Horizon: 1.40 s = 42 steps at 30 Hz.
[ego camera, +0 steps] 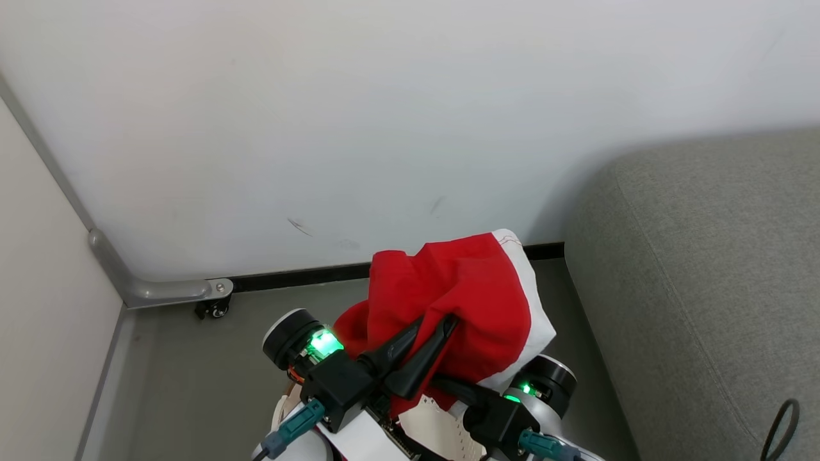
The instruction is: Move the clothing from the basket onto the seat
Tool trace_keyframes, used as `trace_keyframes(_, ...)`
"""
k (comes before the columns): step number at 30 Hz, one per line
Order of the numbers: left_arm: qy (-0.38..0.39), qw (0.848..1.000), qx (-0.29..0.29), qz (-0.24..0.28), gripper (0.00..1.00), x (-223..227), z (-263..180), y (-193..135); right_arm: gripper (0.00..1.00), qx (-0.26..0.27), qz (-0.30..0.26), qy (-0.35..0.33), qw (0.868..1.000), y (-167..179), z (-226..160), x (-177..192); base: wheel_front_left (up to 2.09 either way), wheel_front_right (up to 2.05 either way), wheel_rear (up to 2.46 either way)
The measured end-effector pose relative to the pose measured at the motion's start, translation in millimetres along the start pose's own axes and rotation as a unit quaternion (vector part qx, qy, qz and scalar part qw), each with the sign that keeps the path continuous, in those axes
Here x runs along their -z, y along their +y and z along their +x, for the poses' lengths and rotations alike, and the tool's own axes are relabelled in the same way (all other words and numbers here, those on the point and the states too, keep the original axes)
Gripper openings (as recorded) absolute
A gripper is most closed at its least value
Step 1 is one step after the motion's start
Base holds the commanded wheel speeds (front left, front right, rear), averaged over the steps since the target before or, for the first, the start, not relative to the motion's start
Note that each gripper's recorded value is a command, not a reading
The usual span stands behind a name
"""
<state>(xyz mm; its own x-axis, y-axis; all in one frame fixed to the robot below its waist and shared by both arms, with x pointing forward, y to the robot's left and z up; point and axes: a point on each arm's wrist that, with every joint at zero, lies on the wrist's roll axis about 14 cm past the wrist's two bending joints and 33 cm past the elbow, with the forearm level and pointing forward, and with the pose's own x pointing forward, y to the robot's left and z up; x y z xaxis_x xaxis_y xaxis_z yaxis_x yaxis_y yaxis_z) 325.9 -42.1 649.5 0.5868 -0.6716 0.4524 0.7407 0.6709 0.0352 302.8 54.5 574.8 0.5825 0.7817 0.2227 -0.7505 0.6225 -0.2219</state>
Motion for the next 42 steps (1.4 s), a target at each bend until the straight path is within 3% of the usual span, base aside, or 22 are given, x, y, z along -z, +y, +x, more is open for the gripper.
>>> trace_keyframes(4, 0.000, 1.000, -0.002, 0.000, 0.00, 0, 0, 2, 1.00, 0.003, -0.001, 0.003, 1.000, -2, 0, 2, 0.00, 0.00, 0.00)
trace_keyframes(19, 0.005, 1.000, 0.012, -0.015, 0.00, 3, 0, -9, 1.00, 0.106, -0.022, -0.003, 0.994, -65, -6, -5, 0.00, 0.00, 0.00)
trace_keyframes(25, 0.006, 1.000, 0.009, -0.018, 0.00, 4, -2, -8, 1.00, 0.119, -0.025, 0.009, 0.993, -73, -10, 3, 0.00, 0.00, 0.00)
trace_keyframes(26, 0.006, 1.000, 0.009, -0.018, 0.00, 3, -2, -8, 0.44, 0.122, -0.023, 0.010, 0.992, -75, -11, 4, 0.00, 0.00, 0.00)
trace_keyframes(27, 0.006, 1.000, 0.008, -0.017, 0.00, 3, -3, -8, 0.00, 0.126, -0.022, 0.012, 0.992, -76, -12, 5, 0.00, 0.00, 0.00)
trace_keyframes(36, 0.006, 1.000, 0.008, -0.019, 0.00, 2, -3, -8, 0.00, 0.159, -0.011, -0.004, 0.987, -93, -20, -4, 0.00, 0.00, 0.00)
trace_keyframes(42, 0.008, 1.000, 0.008, -0.022, 0.00, 4, -4, -8, 0.00, 0.189, 0.033, -0.027, 0.981, -103, -30, -11, 0.00, 0.00, 0.00)
